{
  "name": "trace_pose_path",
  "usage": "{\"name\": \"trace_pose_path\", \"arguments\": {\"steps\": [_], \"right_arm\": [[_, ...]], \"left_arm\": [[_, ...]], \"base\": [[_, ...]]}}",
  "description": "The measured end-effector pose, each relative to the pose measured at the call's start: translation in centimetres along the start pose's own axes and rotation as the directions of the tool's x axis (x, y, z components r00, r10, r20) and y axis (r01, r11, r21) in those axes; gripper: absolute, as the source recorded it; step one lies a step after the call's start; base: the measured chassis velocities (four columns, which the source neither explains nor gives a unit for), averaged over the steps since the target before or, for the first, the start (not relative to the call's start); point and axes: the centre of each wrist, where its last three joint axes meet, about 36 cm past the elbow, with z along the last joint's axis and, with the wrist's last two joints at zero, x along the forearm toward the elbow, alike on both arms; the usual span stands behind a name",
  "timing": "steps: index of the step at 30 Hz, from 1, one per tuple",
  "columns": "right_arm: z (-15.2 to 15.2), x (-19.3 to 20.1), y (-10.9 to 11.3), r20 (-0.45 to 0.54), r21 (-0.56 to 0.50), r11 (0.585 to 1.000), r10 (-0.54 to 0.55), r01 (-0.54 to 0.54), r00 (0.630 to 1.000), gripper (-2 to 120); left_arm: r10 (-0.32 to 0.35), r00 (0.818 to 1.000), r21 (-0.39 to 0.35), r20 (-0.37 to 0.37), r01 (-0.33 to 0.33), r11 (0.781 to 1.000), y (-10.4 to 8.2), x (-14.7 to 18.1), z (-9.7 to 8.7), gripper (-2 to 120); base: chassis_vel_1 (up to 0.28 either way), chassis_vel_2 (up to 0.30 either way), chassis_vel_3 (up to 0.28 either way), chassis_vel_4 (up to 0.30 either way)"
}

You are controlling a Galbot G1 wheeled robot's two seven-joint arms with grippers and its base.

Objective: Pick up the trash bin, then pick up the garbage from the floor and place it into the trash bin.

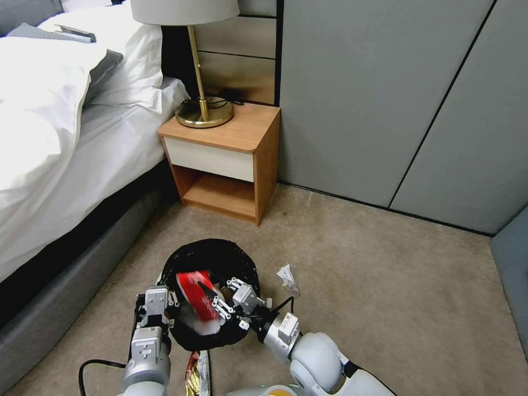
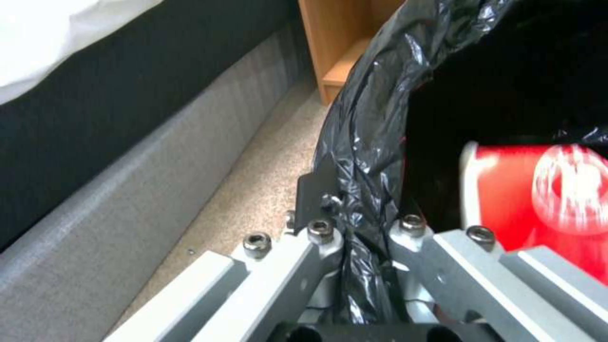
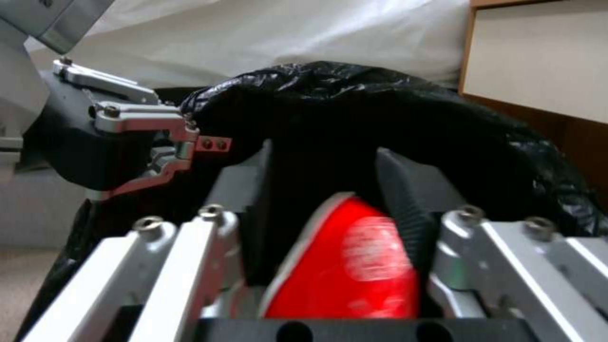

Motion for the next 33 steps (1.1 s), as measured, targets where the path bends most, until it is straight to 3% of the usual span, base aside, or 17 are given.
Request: {"name": "trace_pose_path", "arguments": {"steps": [14,19,24,27,28,31,33], "right_arm": [[-0.9,0.4,0.0,0.006,-0.001,1.000,0.011,-0.011,1.000,98],[-2.4,0.5,-0.3,0.043,0.022,1.000,0.018,-0.019,0.999,100],[-6.5,0.5,-0.6,0.165,0.083,0.994,0.057,-0.071,0.985,100],[-10.9,0.9,-0.8,0.295,0.118,0.977,0.138,-0.179,0.946,100],[-10.9,0.9,-0.8,0.295,0.118,0.977,0.138,-0.179,0.946,100],[-14.1,2.5,-1.0,0.364,0.109,0.930,0.291,-0.351,0.885,100],[-14.6,3.1,-1.1,0.373,0.110,0.910,0.334,-0.399,0.865,100]], "left_arm": [[0.001,1.000,0.000,-0.003,-0.001,1.000,-0.1,-0.1,0.1,1],[-0.001,1.000,-0.001,-0.003,0.001,1.000,0.0,-0.1,0.0,1],[-0.007,1.000,-0.005,-0.010,0.007,1.000,0.2,-0.3,0.4,1],[-0.009,1.000,-0.005,-0.012,0.009,1.000,0.3,-0.4,0.5,1],[-0.009,1.000,-0.005,-0.012,0.009,1.000,0.3,-0.4,0.5,1],[-0.013,1.000,-0.001,-0.012,0.013,1.000,0.4,-0.4,0.5,1],[-0.013,1.000,0.001,-0.011,0.013,1.000,0.5,-0.5,0.4,1]], "base": [[0.000,0.000,0.000,0.000],[0.000,0.000,0.000,0.000],[0.000,0.000,0.000,0.000],[0.000,0.000,0.000,0.000],[0.000,0.000,0.000,0.000],[0.000,0.000,0.000,0.000],[0.000,0.000,0.000,0.000]]}}
